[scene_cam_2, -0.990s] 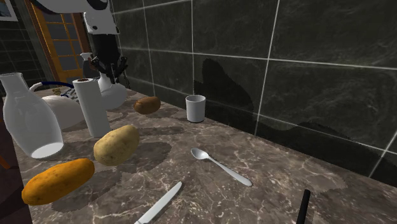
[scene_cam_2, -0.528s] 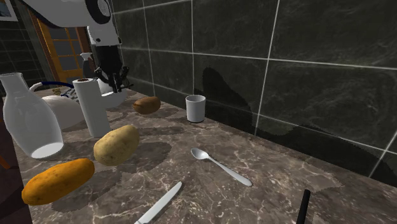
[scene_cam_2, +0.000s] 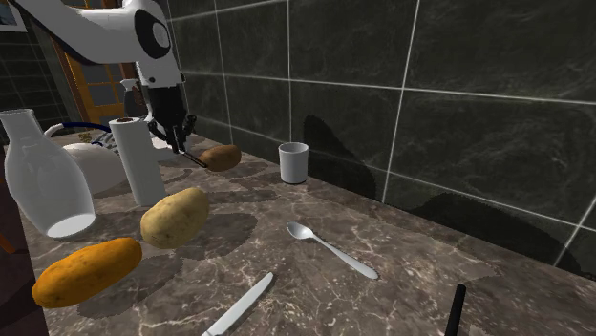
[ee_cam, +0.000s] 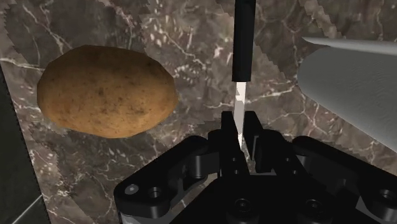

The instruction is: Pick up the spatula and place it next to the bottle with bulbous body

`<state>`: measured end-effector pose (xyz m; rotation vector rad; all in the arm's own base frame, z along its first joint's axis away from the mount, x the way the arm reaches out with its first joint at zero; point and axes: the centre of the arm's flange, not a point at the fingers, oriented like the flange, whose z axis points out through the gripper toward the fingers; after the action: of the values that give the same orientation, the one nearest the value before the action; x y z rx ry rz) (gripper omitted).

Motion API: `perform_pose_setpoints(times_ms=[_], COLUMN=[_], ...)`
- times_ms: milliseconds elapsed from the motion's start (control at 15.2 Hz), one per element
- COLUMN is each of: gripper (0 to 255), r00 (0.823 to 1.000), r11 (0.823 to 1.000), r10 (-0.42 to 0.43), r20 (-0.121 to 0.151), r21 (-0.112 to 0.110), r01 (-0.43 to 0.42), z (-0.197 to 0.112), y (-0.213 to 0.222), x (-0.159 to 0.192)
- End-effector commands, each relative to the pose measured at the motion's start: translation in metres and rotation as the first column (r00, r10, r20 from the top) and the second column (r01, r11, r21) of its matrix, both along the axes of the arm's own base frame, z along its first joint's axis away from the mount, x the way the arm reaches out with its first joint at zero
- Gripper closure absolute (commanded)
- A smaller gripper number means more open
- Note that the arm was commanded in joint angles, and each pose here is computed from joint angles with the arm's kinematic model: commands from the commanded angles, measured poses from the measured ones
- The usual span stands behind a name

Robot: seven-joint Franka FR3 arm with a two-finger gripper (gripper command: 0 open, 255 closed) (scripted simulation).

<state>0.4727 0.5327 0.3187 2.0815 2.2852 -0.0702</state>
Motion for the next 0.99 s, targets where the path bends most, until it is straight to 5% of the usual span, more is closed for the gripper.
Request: perform_pose_setpoints(times_ms=[0, 924], gripper=[255, 255], r00=[1.000, 1.000], r11=[1.000, 1.000], r10=[0.000, 0.000], r20=[0.000, 0.000], r21=[0.001, 0.001], r01=[0.000, 0.000], z=[-0.011, -0.081], y=[-0.001, -0.001], x=[0.000, 0.000])
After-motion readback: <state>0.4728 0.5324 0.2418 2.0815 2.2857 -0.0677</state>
